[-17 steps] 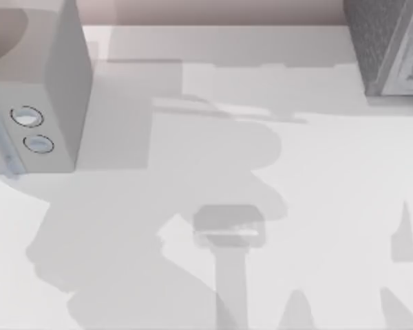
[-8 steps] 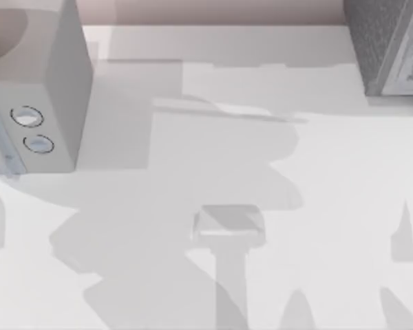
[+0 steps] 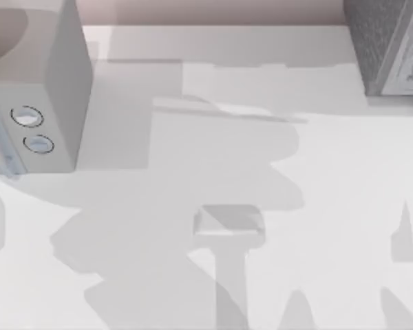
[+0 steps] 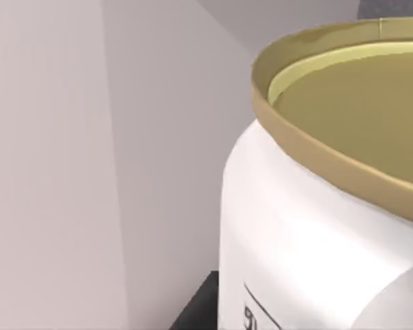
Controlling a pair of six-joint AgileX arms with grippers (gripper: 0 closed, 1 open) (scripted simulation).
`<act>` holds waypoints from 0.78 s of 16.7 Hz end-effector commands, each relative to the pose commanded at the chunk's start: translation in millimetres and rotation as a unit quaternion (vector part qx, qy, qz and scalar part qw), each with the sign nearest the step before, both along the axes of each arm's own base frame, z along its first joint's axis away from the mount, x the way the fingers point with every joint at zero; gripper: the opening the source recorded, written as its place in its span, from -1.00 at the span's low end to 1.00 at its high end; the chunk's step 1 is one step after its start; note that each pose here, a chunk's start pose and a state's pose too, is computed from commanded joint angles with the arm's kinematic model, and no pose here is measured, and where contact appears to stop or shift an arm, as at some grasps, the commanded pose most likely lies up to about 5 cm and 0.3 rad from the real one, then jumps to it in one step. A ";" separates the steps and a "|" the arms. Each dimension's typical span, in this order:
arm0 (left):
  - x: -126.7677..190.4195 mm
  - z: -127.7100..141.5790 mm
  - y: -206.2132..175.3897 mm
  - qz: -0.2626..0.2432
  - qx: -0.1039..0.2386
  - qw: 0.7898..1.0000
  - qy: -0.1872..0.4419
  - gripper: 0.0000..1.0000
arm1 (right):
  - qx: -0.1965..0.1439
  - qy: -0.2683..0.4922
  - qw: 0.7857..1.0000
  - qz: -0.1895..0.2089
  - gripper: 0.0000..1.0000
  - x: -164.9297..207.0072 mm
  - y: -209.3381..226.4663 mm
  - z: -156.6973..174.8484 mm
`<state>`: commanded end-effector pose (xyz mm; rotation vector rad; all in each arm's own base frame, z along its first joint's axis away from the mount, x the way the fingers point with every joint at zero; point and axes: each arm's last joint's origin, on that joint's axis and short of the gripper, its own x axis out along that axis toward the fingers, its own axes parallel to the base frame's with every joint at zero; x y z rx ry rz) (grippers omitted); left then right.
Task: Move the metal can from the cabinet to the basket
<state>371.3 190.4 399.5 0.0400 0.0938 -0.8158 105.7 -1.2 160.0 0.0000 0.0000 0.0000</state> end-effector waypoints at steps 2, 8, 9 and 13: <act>0.0 0.0 0.0 0.000 0.000 1.000 0.000 -0.10 | 0.000 0.000 1.000 0.000 1.00 0.0 0.0 0.0; 0.0 0.0 0.0 0.000 0.000 1.000 0.000 0.81 | 0.000 0.000 1.000 0.000 1.00 0.0 0.0 0.0; 0.0 0.0 0.0 0.000 0.000 1.000 0.000 0.96 | 0.000 0.000 1.000 0.000 1.00 0.0 0.0 0.0; 0.0 0.0 0.0 0.000 0.000 1.000 0.000 1.00 | 0.000 0.000 1.000 0.000 1.00 0.0 0.0 0.0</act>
